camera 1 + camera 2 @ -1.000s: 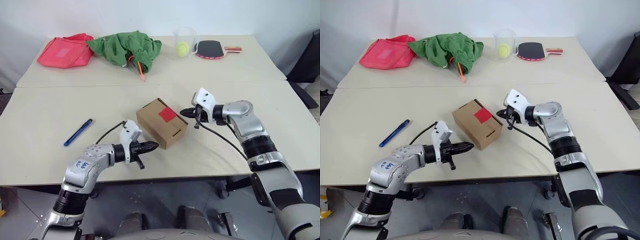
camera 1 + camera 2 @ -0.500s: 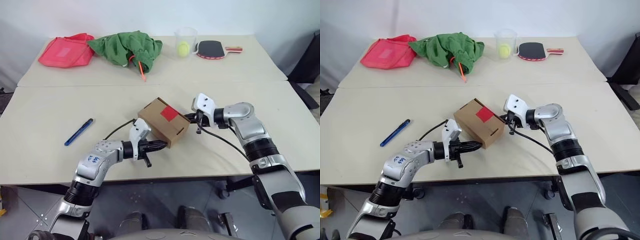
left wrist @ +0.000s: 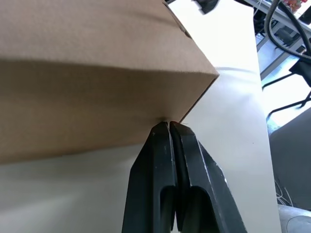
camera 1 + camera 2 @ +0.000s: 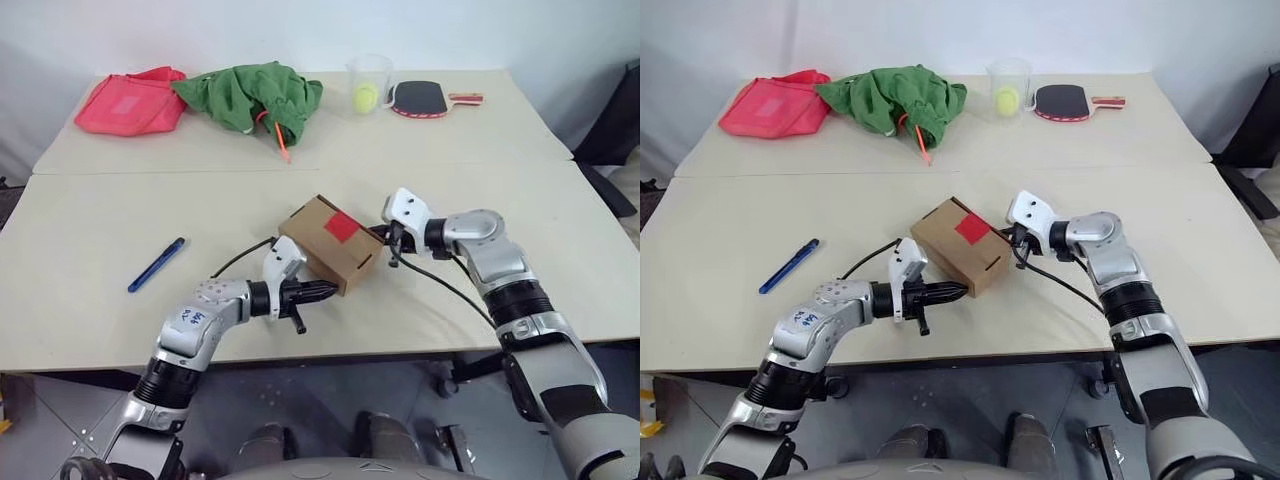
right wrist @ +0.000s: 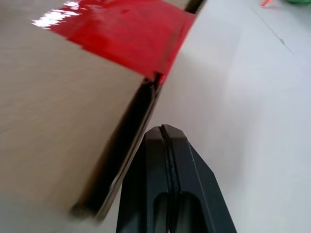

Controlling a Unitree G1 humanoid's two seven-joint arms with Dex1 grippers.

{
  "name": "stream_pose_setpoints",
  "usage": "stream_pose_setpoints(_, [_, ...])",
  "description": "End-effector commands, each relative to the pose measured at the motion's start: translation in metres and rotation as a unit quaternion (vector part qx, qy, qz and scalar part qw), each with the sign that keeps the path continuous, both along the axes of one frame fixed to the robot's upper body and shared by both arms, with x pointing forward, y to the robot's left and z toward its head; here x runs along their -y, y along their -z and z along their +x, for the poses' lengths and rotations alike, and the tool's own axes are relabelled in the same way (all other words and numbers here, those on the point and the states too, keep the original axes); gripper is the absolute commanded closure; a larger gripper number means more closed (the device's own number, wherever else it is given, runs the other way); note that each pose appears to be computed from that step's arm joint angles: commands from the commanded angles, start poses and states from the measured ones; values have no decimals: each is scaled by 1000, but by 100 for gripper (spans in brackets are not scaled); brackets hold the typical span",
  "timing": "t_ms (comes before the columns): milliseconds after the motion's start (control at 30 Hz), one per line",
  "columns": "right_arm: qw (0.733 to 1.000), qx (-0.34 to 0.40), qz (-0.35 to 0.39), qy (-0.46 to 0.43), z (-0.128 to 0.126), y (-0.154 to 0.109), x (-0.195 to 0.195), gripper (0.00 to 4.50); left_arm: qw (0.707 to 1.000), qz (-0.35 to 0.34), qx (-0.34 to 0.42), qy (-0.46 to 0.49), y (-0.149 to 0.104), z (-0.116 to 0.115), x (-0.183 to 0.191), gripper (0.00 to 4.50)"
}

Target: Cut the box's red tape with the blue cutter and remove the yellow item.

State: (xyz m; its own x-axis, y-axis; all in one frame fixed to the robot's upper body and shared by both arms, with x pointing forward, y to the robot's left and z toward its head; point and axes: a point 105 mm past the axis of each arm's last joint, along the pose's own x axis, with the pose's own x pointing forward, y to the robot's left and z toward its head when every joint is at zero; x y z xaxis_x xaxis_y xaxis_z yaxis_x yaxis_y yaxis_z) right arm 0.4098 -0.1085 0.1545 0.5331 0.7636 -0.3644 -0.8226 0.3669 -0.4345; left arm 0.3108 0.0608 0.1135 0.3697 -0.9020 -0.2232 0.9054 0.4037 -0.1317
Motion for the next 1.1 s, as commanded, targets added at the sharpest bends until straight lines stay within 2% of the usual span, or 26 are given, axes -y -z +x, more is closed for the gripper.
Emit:
stream_pose_setpoints(33, [999, 44, -1, -4, 4, -22, 1, 450, 999, -8, 34, -17, -15, 1, -7, 445])
stream_pose_setpoints(300, [997, 70, -4, 17, 8, -40, 19, 450, 995, -48, 51, -72, -46, 9, -34, 445])
stream_pose_setpoints(400, [996, 83, -3, 33, 8, -49, 32, 450, 987, -101, 63, -106, -74, 16, -54, 445])
stream_pose_setpoints(467, [994, 96, 3, 53, 9, -59, 43, 450, 982, -110, 79, -130, -87, 21, -72, 445])
stream_pose_setpoints(633, [992, 100, 34, 74, 3, -73, 55, 450, 980, -86, 87, -158, -90, 20, -97, 445])
stream_pose_setpoints(733, [990, 76, 88, 76, -12, -79, 60, 450, 977, -64, 89, -182, -89, 18, -118, 445])
stream_pose_setpoints(800, [990, 61, 107, 73, -22, -80, 62, 450, 976, -50, 88, -192, -89, 16, -127, 405])
stream_pose_setpoints(900, [986, 48, 134, 84, -32, -83, 67, 393, 974, -37, 90, -204, -89, 14, -137, 324])
stream_pose_setpoints(1100, [987, 4, 148, 65, -58, -84, 69, 186, 971, -26, 86, -220, -90, 12, -151, 133])
